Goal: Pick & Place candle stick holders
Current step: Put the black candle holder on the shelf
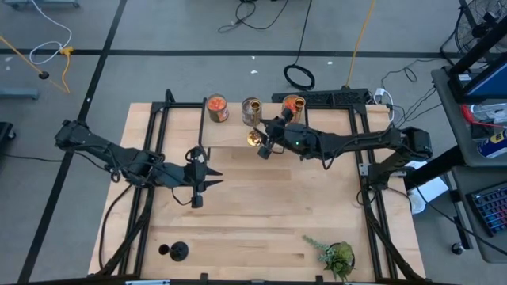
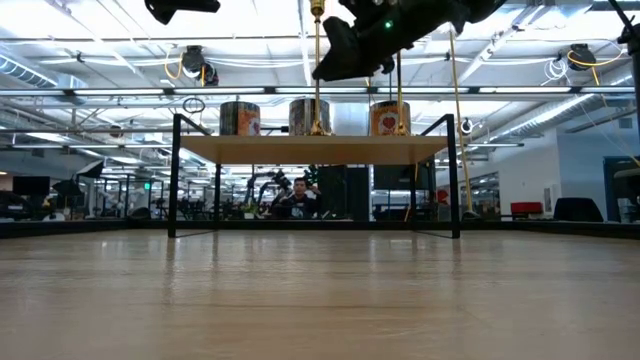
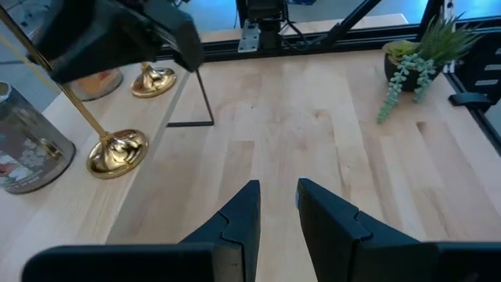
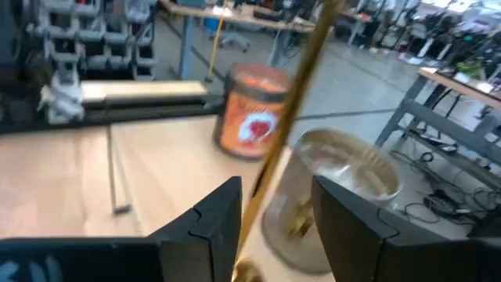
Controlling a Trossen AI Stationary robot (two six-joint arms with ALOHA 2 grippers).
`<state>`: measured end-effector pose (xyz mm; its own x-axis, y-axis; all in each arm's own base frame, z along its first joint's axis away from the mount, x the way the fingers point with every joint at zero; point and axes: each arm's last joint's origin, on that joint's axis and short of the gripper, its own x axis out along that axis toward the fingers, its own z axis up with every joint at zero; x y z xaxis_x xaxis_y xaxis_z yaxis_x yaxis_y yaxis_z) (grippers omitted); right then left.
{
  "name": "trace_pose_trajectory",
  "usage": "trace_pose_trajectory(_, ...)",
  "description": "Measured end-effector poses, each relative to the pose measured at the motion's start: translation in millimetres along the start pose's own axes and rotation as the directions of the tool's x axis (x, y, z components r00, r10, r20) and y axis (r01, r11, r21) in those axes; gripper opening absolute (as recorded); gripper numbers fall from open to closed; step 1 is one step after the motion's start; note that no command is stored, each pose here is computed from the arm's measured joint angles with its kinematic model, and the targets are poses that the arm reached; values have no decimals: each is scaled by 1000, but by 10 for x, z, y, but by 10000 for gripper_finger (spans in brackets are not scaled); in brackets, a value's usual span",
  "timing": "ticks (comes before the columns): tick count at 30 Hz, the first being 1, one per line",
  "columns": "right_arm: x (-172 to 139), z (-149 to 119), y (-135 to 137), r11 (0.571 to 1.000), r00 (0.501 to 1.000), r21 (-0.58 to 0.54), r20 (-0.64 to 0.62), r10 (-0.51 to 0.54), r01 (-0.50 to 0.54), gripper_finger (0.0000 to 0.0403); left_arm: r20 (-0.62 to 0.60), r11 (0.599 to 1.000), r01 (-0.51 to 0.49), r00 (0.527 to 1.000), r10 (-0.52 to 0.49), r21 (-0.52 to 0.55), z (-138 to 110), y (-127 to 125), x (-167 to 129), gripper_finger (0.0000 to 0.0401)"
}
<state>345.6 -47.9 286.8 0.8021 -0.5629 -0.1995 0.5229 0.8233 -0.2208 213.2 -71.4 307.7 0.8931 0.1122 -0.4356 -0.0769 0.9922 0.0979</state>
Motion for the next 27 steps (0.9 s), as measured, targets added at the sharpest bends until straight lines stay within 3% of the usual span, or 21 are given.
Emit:
trace_pose_trajectory(8,-115,-47,212,997,996,-22,-52,68,-69,153,5,997,31,1000,-30,-74,-16,-115,-56,93)
trace_pose_trajectory(13,-240,-89,383,996,994,-68,-97,44,-50,153,-21,998,48,999,-49,-43,49,-177,-167,93)
trace_pose_trajectory(17,-348,-146,512,996,988,-71,-148,50,-62,153,-176,992,118,977,-122,-32,61,-172,-321,93)
trace_pose_trajectory(22,-474,-163,666,989,982,-87,-160,103,-118,153,-394,975,192,893,-220,-108,-26,-180,-510,93)
trace_pose_trajectory(27,-539,-154,744,984,980,-104,-150,130,-147,153,-595,921,321,704,-387,-219,-209,-295,-680,93)
